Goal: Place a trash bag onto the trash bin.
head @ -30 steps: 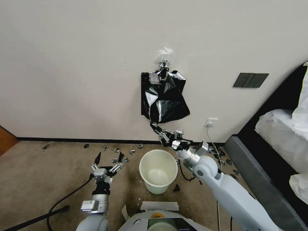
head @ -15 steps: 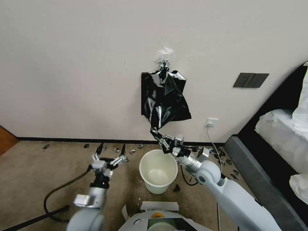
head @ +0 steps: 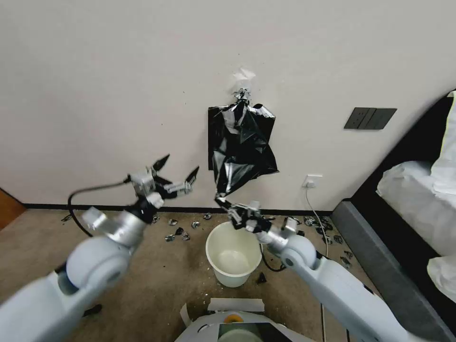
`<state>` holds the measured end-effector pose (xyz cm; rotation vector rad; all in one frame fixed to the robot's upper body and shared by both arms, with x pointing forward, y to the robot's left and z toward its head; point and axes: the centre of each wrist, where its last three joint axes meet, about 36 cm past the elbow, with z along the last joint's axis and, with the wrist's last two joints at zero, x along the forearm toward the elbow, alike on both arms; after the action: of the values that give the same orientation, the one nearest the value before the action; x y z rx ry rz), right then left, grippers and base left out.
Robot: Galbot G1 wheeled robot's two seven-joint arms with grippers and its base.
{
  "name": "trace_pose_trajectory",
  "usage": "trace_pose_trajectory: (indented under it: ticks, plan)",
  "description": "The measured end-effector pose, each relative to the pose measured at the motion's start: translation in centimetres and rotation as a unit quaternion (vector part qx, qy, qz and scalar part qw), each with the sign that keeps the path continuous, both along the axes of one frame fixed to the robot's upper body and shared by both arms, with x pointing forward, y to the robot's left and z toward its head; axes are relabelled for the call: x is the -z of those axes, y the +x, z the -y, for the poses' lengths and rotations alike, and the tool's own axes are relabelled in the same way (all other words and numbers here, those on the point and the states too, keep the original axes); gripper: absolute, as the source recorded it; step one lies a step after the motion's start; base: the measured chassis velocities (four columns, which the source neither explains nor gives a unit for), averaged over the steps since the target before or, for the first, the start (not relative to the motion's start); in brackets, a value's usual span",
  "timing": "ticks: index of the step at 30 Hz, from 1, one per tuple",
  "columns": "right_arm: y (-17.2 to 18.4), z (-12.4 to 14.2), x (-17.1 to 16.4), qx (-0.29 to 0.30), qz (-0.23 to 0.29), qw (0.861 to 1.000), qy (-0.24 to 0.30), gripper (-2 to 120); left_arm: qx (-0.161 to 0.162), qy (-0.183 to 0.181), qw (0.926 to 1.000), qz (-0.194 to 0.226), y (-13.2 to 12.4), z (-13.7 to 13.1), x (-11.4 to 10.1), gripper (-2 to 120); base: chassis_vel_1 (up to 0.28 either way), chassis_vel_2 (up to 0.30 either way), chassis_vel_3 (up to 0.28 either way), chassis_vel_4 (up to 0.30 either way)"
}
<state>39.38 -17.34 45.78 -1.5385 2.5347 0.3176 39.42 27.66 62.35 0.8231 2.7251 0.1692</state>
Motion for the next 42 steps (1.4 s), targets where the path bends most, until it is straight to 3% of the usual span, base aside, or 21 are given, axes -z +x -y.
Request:
trace_pose_trajectory:
  ticks: [6, 14, 22, 29, 33, 42]
  plan:
    - [0.2, 0.3, -0.3, 0.007, 0.001, 1.000, 0.002, 0, 0.025, 0.022, 0.9995, 0.001, 2.3, 2.6, -1.1, 100, 0.000, 0.000, 0.000, 0.000]
    - [0.3, 0.4, -0.8, 0.009, 0.006, 1.000, 0.006, 0, 0.029, 0.087, 0.9955, -0.024, 3.5, 4.5, -1.5, 100, 0.000, 0.000, 0.000, 0.000]
    - [0.5, 0.4, -1.1, 0.008, 0.009, 1.000, 0.009, 0, 0.022, 0.105, 0.9939, -0.026, 4.6, 5.9, -2.2, 99, 0.000, 0.000, 0.000, 0.000]
    - [0.4, 0.5, -1.1, 0.009, 0.008, 1.000, 0.012, 0, 0.003, 0.101, 0.9939, -0.045, 5.0, 5.6, -2.0, 76, 0.000, 0.000, 0.000, 0.000]
    - [0.4, 0.4, -1.3, 0.008, 0.008, 1.000, 0.015, 0, -0.008, 0.094, 0.9934, -0.065, 5.5, 5.8, -1.8, 56, 0.000, 0.000, 0.000, 0.000]
    - [0.3, 0.9, -1.5, 0.012, 0.009, 1.000, 0.015, 0, -0.013, 0.081, 0.9943, -0.069, 6.2, 6.6, -1.6, 25, 0.000, 0.000, 0.000, 0.000]
